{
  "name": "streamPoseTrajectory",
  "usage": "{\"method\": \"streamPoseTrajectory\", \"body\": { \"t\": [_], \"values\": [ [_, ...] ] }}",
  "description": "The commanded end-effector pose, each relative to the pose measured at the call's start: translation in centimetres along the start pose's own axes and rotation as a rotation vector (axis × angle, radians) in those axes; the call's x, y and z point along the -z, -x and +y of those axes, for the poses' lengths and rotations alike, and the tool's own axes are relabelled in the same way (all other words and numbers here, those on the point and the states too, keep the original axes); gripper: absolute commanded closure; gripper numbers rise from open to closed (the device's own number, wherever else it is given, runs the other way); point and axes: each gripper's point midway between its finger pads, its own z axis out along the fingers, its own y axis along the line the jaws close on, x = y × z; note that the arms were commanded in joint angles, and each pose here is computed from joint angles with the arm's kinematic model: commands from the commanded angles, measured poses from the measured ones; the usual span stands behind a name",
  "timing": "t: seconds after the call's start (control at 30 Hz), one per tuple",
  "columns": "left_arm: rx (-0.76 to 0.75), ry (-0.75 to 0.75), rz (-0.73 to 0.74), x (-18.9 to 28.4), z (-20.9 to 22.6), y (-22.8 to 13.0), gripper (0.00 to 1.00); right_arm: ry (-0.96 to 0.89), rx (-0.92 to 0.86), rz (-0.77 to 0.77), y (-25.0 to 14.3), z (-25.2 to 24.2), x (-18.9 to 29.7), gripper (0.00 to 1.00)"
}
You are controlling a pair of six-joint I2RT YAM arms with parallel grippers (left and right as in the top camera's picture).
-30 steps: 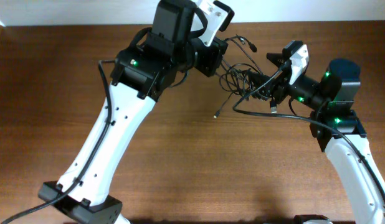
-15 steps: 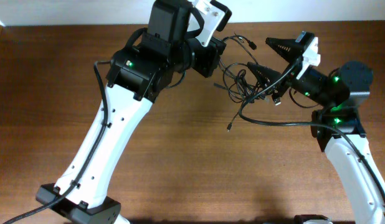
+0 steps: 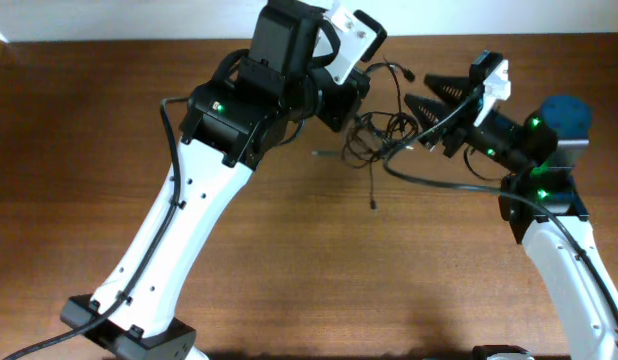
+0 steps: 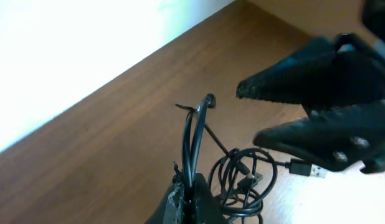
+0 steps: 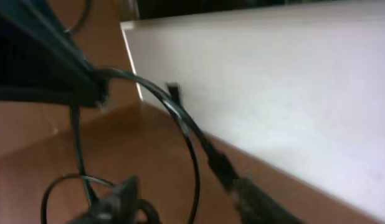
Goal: Untangle cables
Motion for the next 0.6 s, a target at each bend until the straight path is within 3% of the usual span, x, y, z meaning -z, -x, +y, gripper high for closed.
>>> {"method": "streamPoseTrajectory", "body": {
  "t": [0.0,0.1,0.27,0.3,0.33,0.47,0.53,0.57],
  "values": [
    [-0.144,0.02,-0.041,1.9,-0.2,1.3,1.0,-0.058,-0.062,0.039,-1.3,-1.8,1.0,0.63],
    [-0.149,0.02,-0.046,1.9,-0.2,1.4,1.0,-0.068,-0.123,0.084,-2.6,-2.4,1.8,0.76],
    [-0.161,-0.012,-0.083,1.9,-0.8,2.2,1.0,0.029,-0.075,0.158,-4.7,-0.6,2.0,0.75],
    [-0.165,-0.021,-0.098,2.0,-1.0,2.6,1.0,0.034,-0.063,0.187,-5.6,-0.4,2.2,0.63],
    [-0.169,-0.038,-0.109,2.0,-1.3,2.8,1.0,0.038,-0.053,0.202,-6.0,-0.3,2.2,0.58],
    [-0.205,-0.115,-0.132,2.2,-2.6,3.1,1.0,0.065,-0.015,0.201,-6.1,0.1,2.3,0.55],
    [-0.206,-0.123,-0.133,2.2,-2.8,3.1,1.0,0.09,-0.017,0.196,-6.0,0.5,2.3,0.48],
    [-0.207,-0.145,-0.137,2.2,-3.1,3.1,1.0,0.109,-0.018,0.191,-5.9,0.8,2.3,0.4]
  ]
}}
